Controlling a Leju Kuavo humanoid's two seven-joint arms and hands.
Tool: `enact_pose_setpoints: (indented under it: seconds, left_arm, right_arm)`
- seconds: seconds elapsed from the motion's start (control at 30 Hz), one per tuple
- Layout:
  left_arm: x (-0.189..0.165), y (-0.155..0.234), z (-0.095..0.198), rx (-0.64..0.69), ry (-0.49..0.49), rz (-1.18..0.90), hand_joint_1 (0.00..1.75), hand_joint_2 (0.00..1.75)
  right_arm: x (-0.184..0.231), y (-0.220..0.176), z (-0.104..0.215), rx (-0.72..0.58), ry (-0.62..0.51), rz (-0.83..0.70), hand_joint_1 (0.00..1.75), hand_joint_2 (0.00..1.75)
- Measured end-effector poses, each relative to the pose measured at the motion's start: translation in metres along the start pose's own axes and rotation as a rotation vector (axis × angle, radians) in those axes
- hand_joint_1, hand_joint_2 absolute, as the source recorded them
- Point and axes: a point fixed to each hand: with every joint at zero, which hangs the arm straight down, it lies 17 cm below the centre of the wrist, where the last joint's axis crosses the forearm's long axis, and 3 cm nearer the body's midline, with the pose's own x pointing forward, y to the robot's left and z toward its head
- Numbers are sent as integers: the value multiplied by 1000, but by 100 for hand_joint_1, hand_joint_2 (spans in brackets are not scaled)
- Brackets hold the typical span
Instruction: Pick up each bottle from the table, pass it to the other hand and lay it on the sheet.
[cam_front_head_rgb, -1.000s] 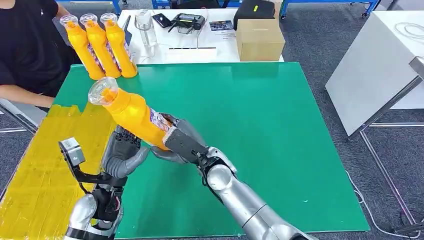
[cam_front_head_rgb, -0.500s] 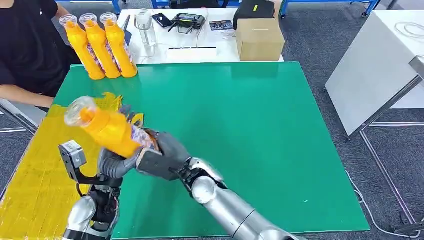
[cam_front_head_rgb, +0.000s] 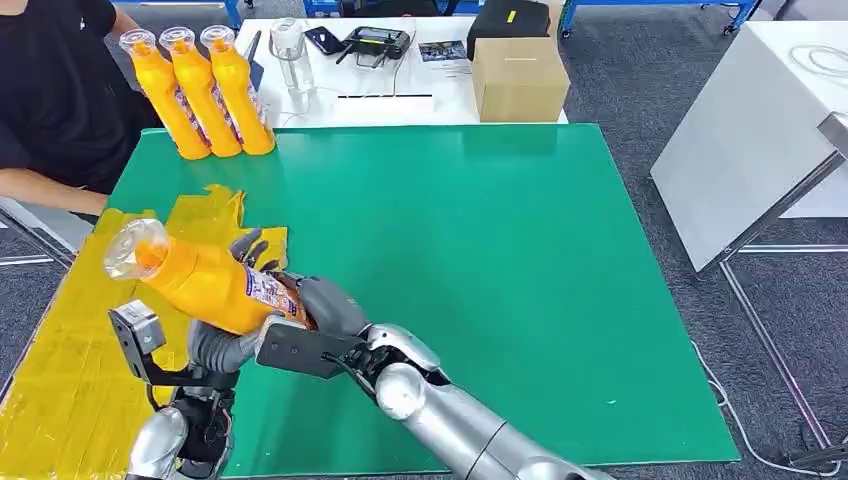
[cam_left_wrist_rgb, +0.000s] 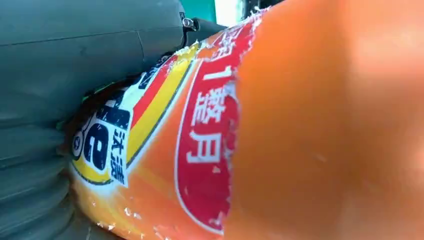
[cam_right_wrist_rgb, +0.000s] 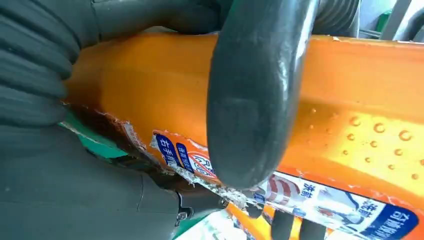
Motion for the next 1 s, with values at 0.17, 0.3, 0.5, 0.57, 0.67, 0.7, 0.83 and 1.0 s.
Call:
enact_pose_setpoints:
  seconds: [0.17,0.3,0.5,0.57,0.67,0.7,0.83,1.0]
  left_arm:
    - [0,1,0,2,0,0,175,175]
    - [0,2,0,4,0,-2,175,175]
    - [1,2,0,3,-2,1,175,175]
    - [1,1,0,0,-2,3,175,175]
    - [2,0,0,-4,-6,7,175,175]
    - [2,0,0,-6,-7,7,175,175]
    - [5,-1,-3,-11,-19,-5,175,175]
    - [13,-1,-7,-9,-83,-259,175,175]
  right_arm:
    - [-1,0,1,1,1,0,175,175]
    - [-1,2,1,6,0,2,175,175]
    - [-1,2,1,3,0,-1,175,175]
    - [-1,1,1,1,-2,-1,175,175]
    - [-1,0,2,-6,-5,1,175,175]
    - [-1,-1,2,-8,-9,2,103,175]
    - [-7,-7,5,-42,-8,29,0,0]
    - [-16,-39,18,-118,-11,51,0,0]
